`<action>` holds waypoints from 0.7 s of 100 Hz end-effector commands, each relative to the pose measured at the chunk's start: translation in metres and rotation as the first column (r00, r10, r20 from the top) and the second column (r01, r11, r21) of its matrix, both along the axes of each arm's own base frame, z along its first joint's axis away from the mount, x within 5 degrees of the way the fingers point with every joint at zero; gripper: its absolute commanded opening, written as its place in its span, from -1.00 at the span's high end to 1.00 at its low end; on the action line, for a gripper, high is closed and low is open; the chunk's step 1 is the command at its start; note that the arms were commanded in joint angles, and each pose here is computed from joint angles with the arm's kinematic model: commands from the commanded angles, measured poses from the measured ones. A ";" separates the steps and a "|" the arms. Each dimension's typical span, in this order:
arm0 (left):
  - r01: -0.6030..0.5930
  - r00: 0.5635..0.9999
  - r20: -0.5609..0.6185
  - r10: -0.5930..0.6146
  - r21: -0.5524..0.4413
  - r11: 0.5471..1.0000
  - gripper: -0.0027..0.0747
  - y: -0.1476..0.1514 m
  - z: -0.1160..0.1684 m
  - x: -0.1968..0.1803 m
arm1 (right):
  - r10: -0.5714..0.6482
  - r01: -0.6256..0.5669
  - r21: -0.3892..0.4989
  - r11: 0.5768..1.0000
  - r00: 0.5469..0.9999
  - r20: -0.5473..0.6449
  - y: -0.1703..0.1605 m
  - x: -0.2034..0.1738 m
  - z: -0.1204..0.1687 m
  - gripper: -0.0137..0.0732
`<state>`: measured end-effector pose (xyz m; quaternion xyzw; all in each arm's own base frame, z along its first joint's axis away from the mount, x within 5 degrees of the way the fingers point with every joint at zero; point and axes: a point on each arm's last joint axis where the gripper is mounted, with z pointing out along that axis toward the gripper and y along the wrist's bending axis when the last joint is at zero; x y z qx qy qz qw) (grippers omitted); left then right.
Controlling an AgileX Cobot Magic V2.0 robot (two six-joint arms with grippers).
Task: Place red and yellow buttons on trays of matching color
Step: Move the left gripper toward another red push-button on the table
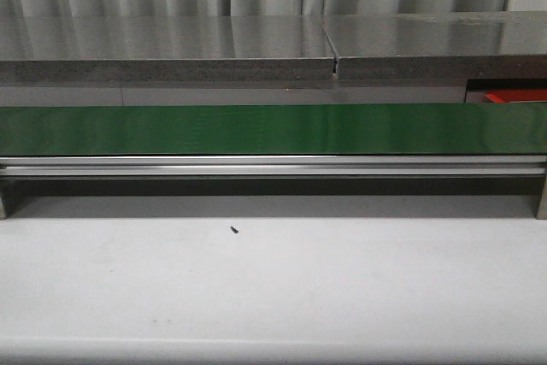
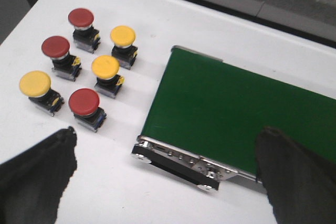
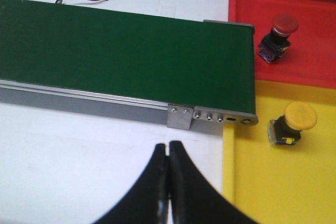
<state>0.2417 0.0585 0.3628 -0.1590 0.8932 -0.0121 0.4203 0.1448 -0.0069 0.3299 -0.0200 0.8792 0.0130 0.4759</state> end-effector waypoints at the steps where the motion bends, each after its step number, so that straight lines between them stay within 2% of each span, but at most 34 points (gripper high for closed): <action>1: -0.053 0.997 0.048 0.053 -0.012 0.999 -0.78 0.014 0.002 0.016 | -0.010 0.011 -0.003 1.000 0.996 0.090 -0.001 0.002 0.014 0.95; 20: -0.127 0.989 -0.076 0.123 -0.046 0.991 -0.78 0.044 -0.040 0.044 | -0.010 0.011 -0.003 1.000 0.996 0.090 -0.001 0.002 0.014 0.95; 36: -0.158 0.981 -0.123 0.151 -0.056 0.986 -0.78 0.059 -0.068 0.062 | -0.010 0.011 -0.003 1.000 0.996 0.090 -0.001 0.002 0.014 0.95; 50: -0.170 0.978 -0.133 0.160 -0.066 0.983 -0.78 0.066 -0.086 0.077 | -0.010 0.011 -0.003 1.000 0.996 0.090 -0.001 0.002 0.014 0.95; 70: -0.167 0.973 -0.174 0.152 -0.078 0.983 -0.78 0.076 -0.097 0.102 | -0.010 0.011 -0.003 1.000 0.996 0.090 -0.001 0.002 0.014 0.95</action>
